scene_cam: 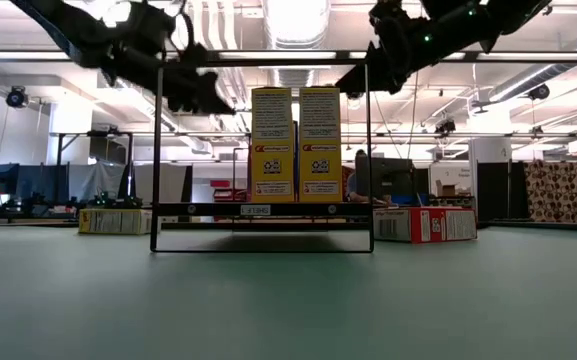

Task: Stack cereal on shelf
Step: Put the top red cereal box on the shelf aligned with the other red cereal box

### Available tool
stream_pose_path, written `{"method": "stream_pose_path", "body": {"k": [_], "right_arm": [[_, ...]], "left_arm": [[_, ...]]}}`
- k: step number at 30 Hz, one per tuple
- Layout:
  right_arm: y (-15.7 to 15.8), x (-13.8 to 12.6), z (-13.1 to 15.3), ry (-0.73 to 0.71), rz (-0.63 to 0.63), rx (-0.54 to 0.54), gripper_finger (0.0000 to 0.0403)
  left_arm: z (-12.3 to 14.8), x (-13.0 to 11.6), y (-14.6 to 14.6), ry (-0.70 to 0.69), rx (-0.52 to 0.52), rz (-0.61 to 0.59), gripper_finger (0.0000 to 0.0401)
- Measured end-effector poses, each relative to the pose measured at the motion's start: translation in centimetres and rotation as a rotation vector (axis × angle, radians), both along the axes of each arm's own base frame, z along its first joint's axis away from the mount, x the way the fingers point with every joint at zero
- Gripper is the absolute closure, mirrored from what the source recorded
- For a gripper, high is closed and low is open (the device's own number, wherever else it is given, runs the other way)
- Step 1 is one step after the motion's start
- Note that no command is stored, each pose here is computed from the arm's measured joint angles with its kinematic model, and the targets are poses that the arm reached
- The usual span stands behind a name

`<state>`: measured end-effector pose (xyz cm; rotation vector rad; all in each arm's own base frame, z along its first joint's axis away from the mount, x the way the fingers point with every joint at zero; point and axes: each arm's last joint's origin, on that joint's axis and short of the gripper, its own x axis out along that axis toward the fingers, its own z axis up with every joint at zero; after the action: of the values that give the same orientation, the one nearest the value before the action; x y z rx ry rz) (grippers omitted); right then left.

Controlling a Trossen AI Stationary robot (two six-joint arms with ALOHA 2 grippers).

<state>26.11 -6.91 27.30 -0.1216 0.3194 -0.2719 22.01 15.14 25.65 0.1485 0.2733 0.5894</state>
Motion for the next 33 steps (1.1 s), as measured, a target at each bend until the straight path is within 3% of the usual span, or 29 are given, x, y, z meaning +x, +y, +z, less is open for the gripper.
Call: {"method": "stream_pose_path", "body": {"k": [5,14,24,33], "right_arm": [[0.0,0.0,0.1,-0.006,-0.001,0.003,0.0347],[0.0,0.0,0.0,-0.004,-0.001,0.001,0.0364],[-0.1,0.0,-0.1,0.014,-0.007,-0.003,0.0365],[-0.1,0.0,-0.1,0.015,-0.009,-0.002,0.0365]], "left_arm": [[-2.1,0.8,2.4,0.024,-0.07,0.034,0.0401],[-3.2,3.6,4.8,0.072,-0.087,0.03,0.0401],[-3.9,4.5,4.8,0.076,-0.11,-0.158,0.0401],[-3.0,4.3,4.7,0.056,-0.067,-0.151,0.0401]]}}
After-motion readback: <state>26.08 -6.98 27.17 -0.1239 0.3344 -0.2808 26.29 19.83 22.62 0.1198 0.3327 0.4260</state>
